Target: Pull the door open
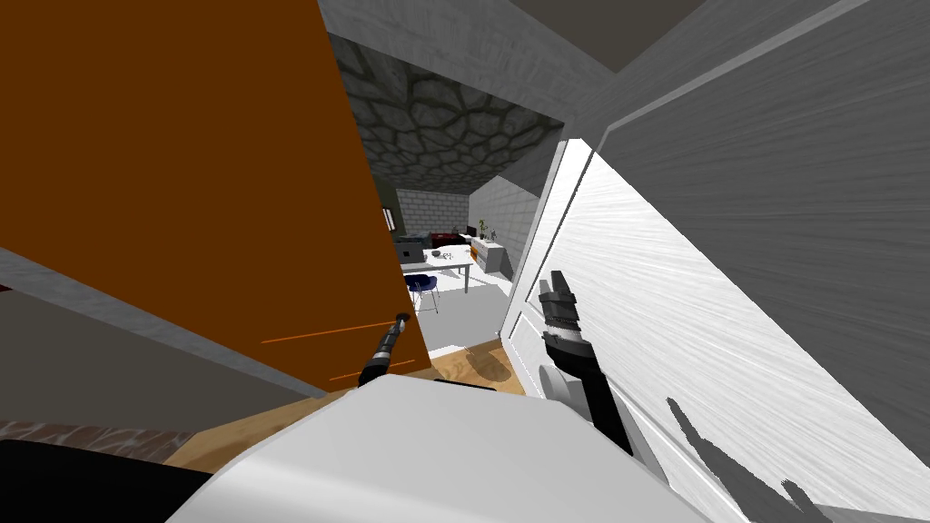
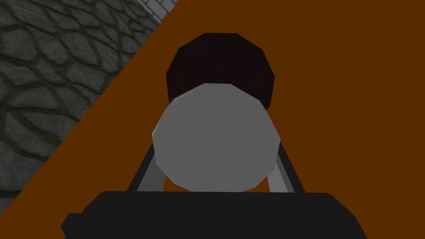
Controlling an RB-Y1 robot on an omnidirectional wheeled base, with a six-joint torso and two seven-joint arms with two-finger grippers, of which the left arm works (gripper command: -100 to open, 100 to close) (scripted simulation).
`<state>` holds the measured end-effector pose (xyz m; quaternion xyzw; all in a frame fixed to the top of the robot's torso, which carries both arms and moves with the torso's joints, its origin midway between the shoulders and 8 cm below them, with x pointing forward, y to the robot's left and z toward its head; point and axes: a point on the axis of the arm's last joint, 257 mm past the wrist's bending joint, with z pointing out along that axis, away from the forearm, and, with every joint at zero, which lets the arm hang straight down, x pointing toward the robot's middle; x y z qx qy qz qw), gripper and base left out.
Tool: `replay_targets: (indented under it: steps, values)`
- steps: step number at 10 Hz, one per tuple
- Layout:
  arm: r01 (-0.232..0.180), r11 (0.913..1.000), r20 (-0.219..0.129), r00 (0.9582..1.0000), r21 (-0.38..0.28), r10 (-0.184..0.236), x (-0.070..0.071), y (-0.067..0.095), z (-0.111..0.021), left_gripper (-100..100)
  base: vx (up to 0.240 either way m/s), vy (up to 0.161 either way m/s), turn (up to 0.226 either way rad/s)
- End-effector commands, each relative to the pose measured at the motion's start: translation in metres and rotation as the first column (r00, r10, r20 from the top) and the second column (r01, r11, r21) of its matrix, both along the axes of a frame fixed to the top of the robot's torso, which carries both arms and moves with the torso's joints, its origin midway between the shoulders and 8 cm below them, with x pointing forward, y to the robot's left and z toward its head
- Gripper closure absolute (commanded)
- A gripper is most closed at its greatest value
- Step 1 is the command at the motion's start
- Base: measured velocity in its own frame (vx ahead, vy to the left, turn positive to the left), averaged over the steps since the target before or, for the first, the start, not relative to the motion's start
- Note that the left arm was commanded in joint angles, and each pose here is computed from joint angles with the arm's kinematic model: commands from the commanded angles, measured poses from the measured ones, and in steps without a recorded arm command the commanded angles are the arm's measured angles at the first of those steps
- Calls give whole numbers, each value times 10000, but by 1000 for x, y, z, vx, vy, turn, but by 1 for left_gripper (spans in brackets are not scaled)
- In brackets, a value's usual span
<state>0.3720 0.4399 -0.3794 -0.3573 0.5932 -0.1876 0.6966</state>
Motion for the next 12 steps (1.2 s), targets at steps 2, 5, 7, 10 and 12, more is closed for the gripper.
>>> replay_targets:
  steps: [2, 5, 7, 10, 12]
  values:
    - [49, 9957, 237, 9997, -925, -27, 1, -5, -2, 100, -38, 16, -47]
    - [42, 9891, 416, 9991, -1474, 19, 2, -4, -2, 100, -38, 10, -40]
    - [26, 9741, 680, 9976, -2261, 131, 3, -2, -1, 100, -53, 11, -78]
    - [58, 9571, 885, 9959, -2896, 207, 3, -1, -1, 100, -42, 13, -35]
    - [80, 9417, 1040, 9942, -3364, 287, 3, 0, 0, 100, -39, 12, -54]
